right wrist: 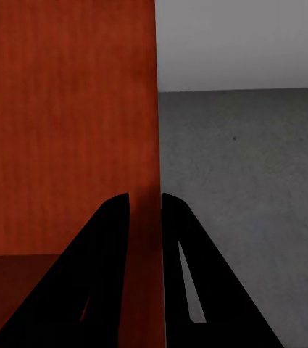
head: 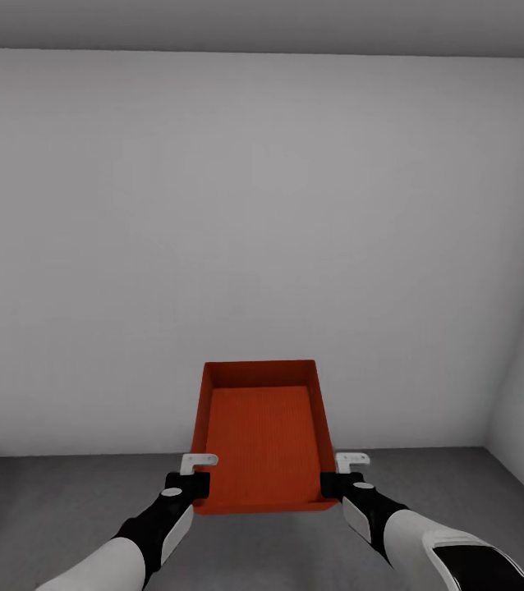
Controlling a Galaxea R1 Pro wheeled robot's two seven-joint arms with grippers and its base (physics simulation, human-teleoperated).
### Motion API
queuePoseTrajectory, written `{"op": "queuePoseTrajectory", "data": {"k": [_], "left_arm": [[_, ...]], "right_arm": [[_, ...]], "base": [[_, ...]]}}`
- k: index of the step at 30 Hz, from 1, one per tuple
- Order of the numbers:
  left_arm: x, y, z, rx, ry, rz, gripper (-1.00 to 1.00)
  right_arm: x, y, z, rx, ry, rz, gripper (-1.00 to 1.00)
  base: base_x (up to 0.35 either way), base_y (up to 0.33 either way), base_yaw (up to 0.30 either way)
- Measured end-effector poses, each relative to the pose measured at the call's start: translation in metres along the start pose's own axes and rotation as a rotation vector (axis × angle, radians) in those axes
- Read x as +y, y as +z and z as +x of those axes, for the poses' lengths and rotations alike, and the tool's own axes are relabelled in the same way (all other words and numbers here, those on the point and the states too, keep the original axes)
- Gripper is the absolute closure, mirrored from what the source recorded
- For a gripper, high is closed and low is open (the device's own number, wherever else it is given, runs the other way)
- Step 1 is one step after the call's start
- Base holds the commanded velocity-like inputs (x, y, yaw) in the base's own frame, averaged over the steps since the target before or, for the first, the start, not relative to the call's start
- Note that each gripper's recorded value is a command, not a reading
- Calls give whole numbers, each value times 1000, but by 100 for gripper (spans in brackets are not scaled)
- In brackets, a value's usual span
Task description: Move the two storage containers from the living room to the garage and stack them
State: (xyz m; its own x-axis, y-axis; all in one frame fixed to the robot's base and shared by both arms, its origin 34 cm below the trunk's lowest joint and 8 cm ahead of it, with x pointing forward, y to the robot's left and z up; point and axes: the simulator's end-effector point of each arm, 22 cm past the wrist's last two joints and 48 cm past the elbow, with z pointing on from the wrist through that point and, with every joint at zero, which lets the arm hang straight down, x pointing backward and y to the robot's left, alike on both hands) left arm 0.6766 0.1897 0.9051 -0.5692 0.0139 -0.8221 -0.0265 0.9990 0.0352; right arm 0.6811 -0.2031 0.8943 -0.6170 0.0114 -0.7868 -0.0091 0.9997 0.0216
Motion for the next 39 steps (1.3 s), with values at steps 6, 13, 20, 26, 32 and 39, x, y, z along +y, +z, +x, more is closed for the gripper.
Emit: {"op": "queuePoseTrajectory", "data": {"k": [6,13,20,26,32,39], "left_arm": [[0,1,0,0,0,0,100],[0,1,0,-1,1,0,100],[0,0,-1,-2,2,0,100],[0,0,-1,-2,1,0,100],[0,0,0,4,2,1,100],[0,1,1,8,3,0,100]], "right_arm": [[0,1,0,0,0,0,100],[0,1,0,-1,1,0,100],[0,1,-1,-2,1,0,100],[0,1,-1,-2,1,0,100],[0,1,1,3,1,0,100],[0,1,1,7,0,1,100]], "base": [[53,0,0],[2,0,0],[0,0,0],[0,0,0],[0,0,0],[0,0,0]]}}
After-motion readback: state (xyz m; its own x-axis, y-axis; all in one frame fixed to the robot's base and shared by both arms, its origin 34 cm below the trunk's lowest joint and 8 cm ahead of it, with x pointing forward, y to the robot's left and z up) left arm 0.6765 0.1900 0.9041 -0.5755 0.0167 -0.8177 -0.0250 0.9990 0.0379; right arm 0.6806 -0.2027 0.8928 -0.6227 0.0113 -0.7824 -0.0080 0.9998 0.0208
